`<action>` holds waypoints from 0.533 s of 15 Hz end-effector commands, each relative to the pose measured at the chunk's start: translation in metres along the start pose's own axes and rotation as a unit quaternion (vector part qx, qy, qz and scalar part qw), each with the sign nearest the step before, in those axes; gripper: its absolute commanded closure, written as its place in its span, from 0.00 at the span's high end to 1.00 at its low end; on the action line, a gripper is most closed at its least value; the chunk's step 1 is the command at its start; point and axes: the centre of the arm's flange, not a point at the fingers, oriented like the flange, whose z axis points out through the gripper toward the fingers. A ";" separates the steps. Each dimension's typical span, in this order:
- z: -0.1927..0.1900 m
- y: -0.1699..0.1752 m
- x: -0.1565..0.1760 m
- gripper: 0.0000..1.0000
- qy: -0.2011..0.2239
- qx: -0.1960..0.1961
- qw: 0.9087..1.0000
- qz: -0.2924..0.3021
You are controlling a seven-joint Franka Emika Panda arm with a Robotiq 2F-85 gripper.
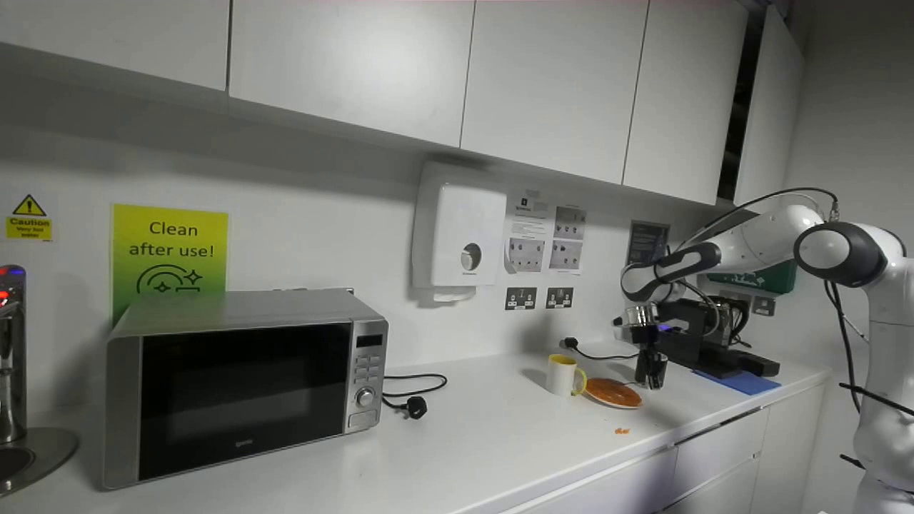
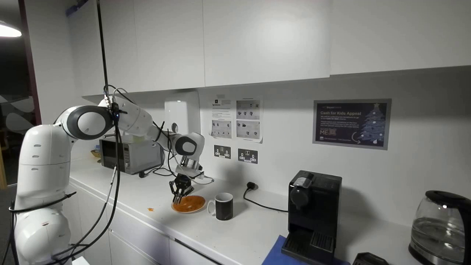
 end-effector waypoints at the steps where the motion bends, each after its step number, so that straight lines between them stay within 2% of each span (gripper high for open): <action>1: -0.013 0.006 0.000 0.03 0.017 0.035 0.999 0.003; 8: -0.012 0.010 -0.006 0.03 0.051 0.063 0.997 0.017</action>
